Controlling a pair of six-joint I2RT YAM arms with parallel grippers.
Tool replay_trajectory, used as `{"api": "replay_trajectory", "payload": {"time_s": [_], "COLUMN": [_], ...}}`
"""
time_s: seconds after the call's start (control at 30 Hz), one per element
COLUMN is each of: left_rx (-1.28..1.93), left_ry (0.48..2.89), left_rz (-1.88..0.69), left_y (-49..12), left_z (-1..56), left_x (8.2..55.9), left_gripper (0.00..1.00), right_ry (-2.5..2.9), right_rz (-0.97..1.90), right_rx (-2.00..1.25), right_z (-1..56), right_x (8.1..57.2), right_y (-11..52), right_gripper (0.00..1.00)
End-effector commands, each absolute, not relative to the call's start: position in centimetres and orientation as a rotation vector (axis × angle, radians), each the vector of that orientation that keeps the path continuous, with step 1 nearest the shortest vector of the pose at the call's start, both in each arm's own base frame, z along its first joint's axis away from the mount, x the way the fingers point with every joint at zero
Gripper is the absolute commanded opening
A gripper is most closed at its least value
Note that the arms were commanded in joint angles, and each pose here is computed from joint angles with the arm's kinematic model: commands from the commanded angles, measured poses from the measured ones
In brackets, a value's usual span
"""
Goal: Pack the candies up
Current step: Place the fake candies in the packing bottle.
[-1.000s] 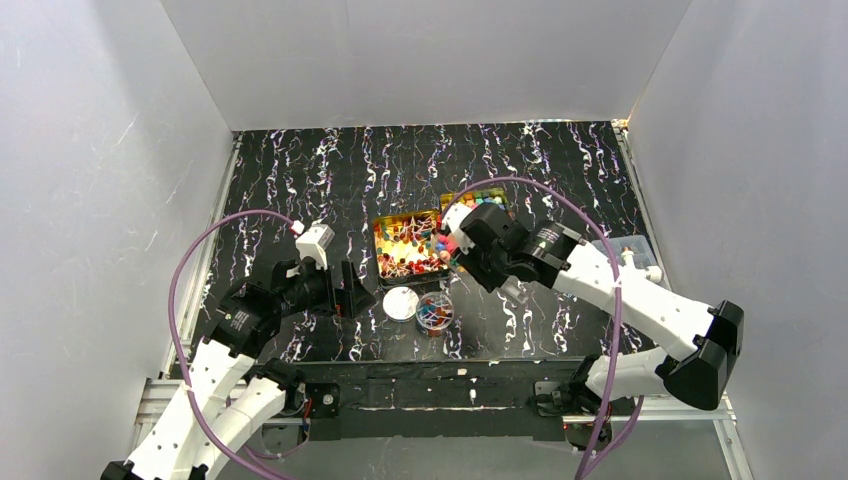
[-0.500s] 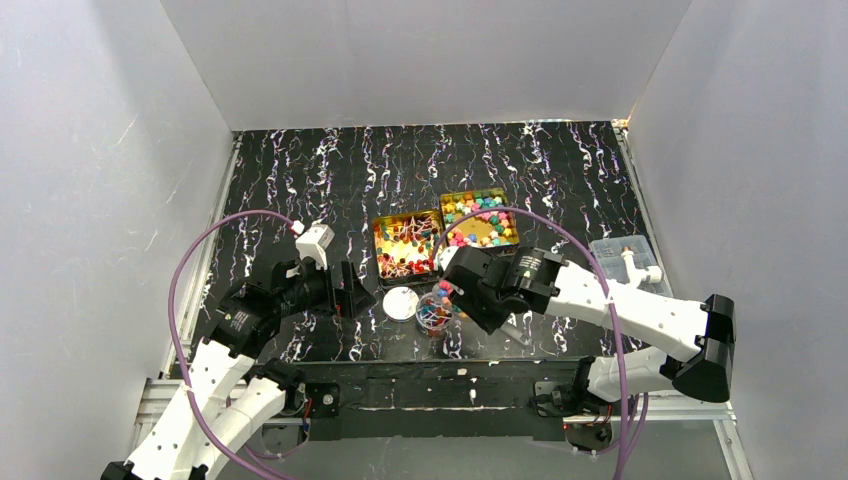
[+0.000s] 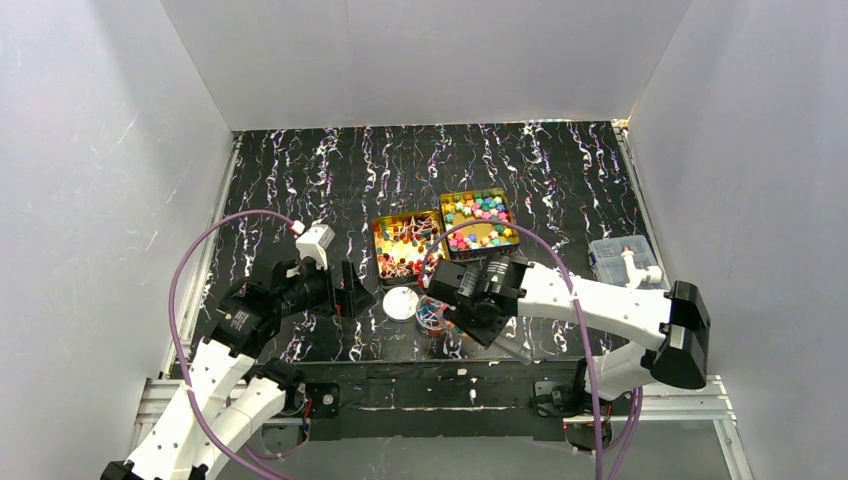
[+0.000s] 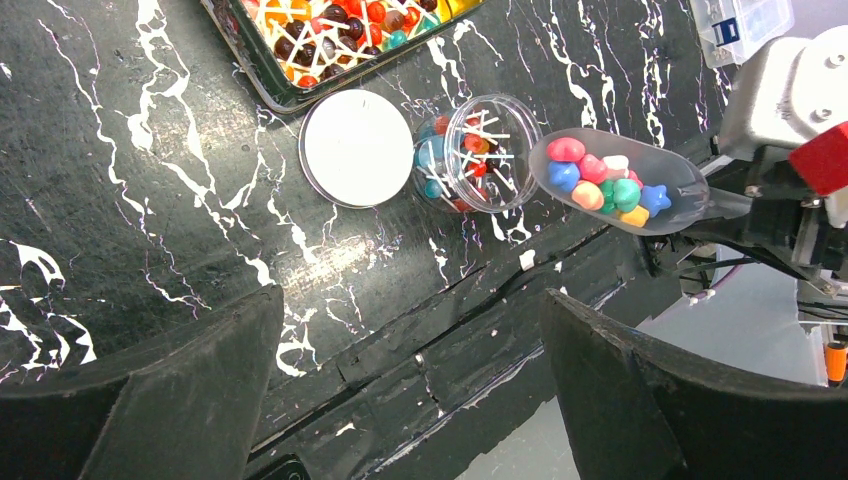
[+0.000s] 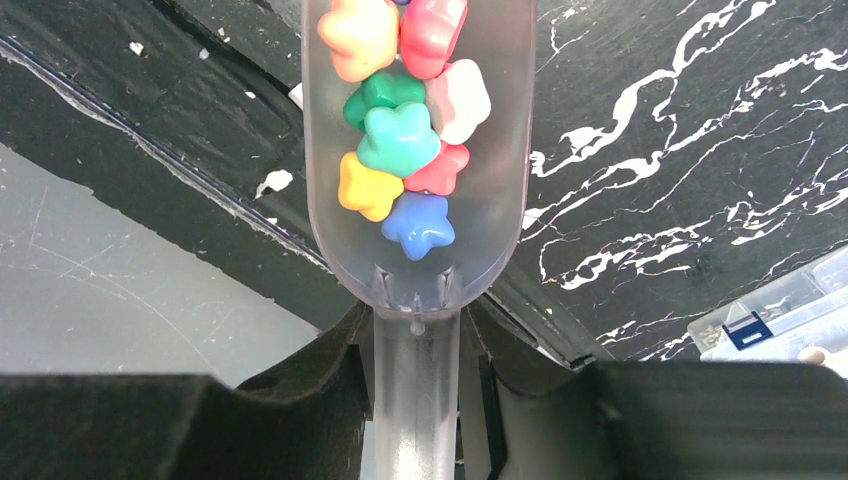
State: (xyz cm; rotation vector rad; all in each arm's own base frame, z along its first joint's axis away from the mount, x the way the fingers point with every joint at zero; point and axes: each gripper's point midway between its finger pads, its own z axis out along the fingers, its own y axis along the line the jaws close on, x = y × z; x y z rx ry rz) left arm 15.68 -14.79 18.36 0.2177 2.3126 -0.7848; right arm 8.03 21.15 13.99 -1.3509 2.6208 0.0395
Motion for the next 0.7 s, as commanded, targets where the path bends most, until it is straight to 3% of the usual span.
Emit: {"api": "replay_trajectory", "payload": {"time_s": [0.0,0.67], "left_rx": [0.232,0.229], "left_ry": [2.32,2.315], "left_rz": [-0.792,-0.79], "left_y": [-14.87,-14.8], "left_z": [17.94,18.03], "left_x": [15.55,15.54], "left_gripper": [0.98,0.98], "right_ry": [2.63,2.679], "right_rz": [0.044,-0.117], "right_rx": [-1.374,-1.466], "right_z": [15.23,16.04], "right_x": [7.83,8.51], "right_y": [21.8,22.57], "right_gripper": [0.01,0.01]}}
